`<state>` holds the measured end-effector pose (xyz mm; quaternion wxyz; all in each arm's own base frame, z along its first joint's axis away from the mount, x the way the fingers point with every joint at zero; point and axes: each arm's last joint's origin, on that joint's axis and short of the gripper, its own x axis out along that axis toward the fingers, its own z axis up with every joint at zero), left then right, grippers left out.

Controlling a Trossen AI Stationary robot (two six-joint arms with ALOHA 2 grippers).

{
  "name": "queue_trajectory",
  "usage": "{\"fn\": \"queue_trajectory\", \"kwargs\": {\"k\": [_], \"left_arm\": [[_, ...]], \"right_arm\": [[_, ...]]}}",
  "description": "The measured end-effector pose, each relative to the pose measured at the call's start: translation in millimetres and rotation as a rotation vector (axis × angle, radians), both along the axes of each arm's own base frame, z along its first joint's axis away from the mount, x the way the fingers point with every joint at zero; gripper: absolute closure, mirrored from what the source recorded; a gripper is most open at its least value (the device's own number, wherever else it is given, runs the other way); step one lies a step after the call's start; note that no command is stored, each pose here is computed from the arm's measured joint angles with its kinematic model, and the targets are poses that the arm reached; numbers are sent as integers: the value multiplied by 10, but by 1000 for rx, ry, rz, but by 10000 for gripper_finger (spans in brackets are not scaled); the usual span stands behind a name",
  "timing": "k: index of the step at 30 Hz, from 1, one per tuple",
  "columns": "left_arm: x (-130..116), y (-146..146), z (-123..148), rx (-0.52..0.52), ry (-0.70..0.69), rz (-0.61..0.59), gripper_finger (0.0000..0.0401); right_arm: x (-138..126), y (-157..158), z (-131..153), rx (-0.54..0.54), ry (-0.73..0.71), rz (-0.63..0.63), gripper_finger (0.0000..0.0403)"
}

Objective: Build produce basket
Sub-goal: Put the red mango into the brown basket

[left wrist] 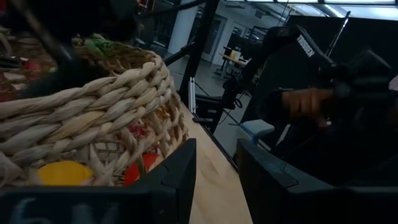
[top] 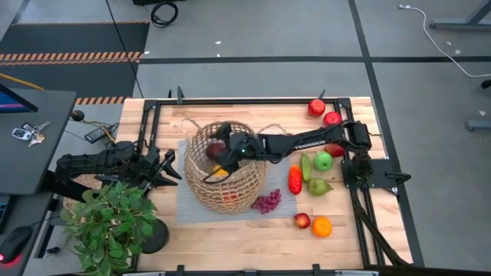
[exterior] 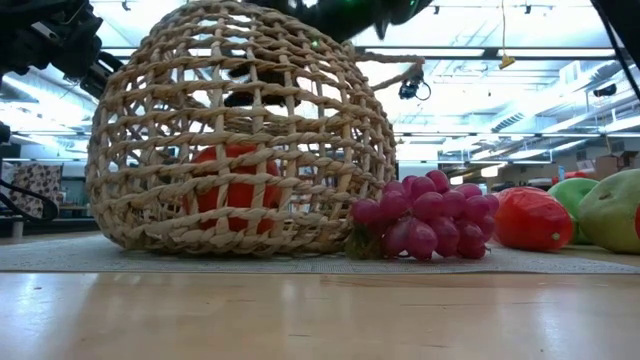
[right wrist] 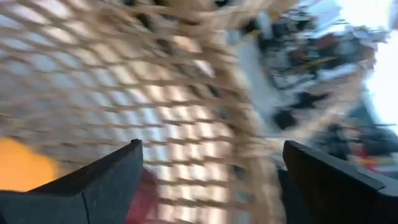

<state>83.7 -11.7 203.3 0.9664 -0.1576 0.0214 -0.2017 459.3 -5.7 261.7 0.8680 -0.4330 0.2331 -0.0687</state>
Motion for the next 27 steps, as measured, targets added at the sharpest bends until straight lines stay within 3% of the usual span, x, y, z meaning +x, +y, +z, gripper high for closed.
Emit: {"fn": "queue_trajectory", "kwargs": {"k": [5,11,14,19,27], "left_arm": [[0,0,0,0,0,0,280],[0,0,0,0,0,0,280],[0,0,0,0,0,0,280],[0,0,0,0,0,0,280],[0,0,0,0,0,0,280]], "right_arm": [[-174,-37,423,-28,-111,-87,16],[-534,-231,974,104,-281,-244,25],[-739,-291,1165,215,-308,-243,29],[-999,-255,1259,406,-215,-172,31],[-1386,33,1220,533,-145,-168,31]]}}
